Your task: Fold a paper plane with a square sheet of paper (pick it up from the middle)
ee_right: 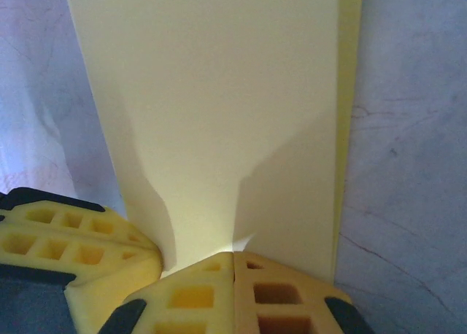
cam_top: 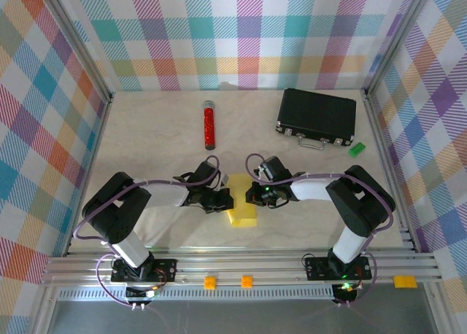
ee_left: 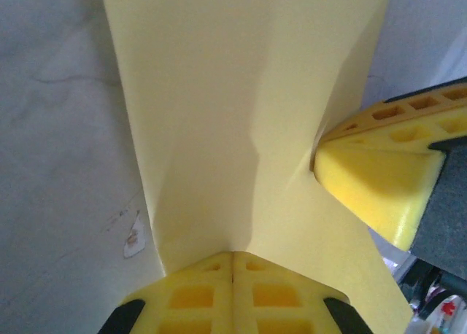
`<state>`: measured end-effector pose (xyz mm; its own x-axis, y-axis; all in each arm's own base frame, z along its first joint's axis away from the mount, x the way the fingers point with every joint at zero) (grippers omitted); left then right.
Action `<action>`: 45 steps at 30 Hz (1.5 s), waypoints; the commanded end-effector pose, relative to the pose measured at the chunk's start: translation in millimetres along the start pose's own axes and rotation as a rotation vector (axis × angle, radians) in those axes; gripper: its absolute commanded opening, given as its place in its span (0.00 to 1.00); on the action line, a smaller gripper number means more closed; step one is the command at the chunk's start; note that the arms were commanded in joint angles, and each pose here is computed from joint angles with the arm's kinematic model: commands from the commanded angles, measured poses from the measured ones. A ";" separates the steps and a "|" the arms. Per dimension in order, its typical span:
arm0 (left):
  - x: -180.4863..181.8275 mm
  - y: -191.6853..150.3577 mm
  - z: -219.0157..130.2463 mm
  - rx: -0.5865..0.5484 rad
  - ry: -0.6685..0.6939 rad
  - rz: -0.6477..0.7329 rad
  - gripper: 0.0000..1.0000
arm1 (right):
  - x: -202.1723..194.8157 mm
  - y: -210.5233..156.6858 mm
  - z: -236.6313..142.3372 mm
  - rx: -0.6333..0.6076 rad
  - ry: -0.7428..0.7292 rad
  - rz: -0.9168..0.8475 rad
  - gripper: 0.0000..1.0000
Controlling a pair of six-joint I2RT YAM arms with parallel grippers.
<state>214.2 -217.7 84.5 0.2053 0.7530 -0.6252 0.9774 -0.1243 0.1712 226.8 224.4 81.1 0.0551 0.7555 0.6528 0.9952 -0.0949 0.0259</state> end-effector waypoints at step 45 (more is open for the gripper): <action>-31.4 -32.6 -47.1 -0.156 -0.141 -0.023 0.00 | -46.5 -19.5 5.9 0.041 -0.227 0.088 0.00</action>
<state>163.5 -192.7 116.5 0.1990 0.7231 -0.6614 0.9694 -0.0462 0.2411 226.0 224.0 80.4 0.0502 0.7505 0.6589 0.9951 -0.0935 0.0307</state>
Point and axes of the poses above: each hand's point on the last joint's axis, 136 mm out from that joint toward the fingers, its own z axis out along the fingers, its own x axis along the line the jaws close on, y = z × x, the point moved 9 cm from there along -z, back along the fingers, and after that the axes turned 8 degrees about z, right-handed, at the moved point
